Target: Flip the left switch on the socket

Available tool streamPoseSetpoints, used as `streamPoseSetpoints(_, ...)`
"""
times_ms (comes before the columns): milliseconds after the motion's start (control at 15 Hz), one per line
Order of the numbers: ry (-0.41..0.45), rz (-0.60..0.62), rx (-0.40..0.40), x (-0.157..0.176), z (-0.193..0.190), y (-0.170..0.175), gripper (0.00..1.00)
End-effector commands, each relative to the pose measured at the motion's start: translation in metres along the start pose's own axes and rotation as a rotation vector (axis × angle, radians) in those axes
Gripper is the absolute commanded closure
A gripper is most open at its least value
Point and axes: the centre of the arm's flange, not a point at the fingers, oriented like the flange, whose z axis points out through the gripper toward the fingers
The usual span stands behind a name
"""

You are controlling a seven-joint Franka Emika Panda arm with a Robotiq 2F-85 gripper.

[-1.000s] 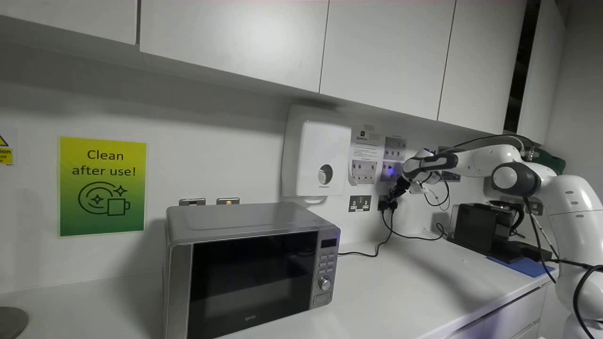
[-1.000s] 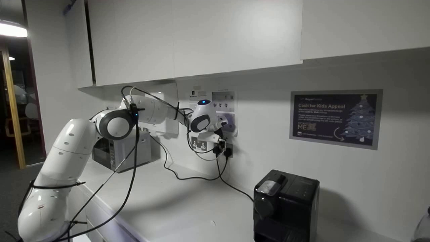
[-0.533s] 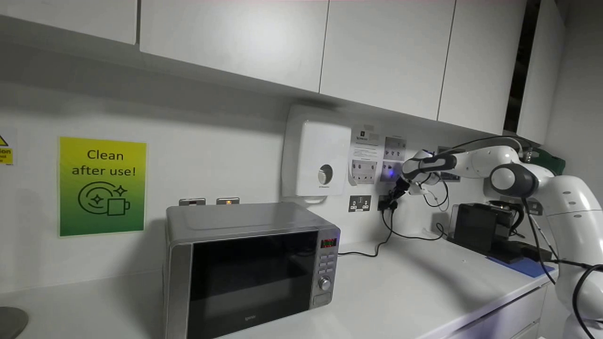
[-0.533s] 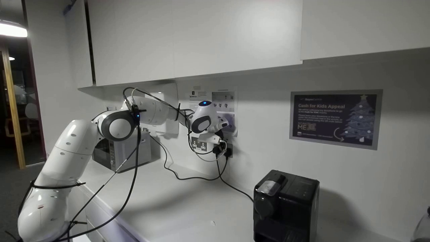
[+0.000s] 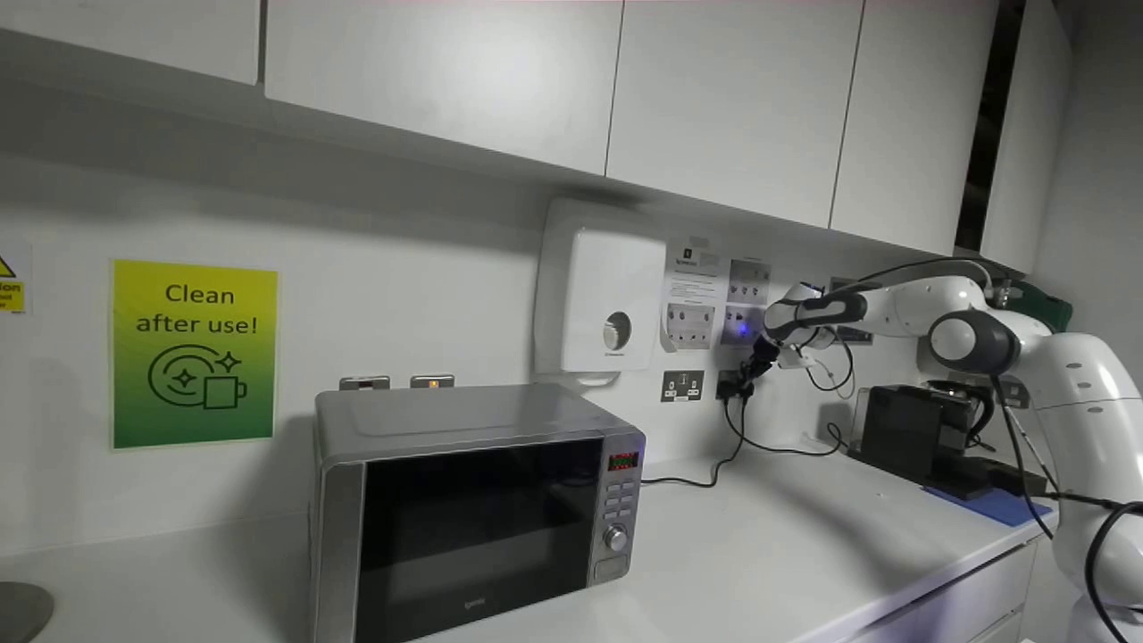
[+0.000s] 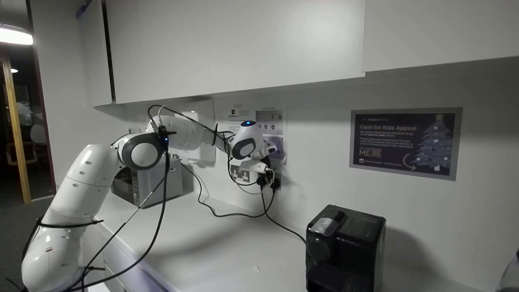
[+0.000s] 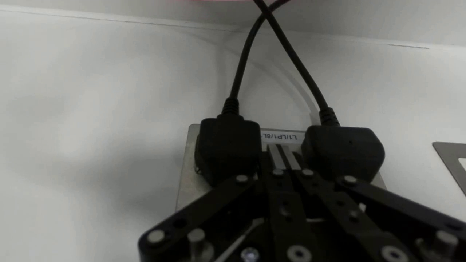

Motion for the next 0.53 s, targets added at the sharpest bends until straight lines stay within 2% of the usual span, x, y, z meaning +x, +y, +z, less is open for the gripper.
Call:
streamPoseSetpoints(0,-0.064,0.009,-0.029,-0.024,-0.032,0.003,1.00)
streamPoseSetpoints(467,-0.156,0.002,-0.023,-0.079,-0.050,0.004,1.00)
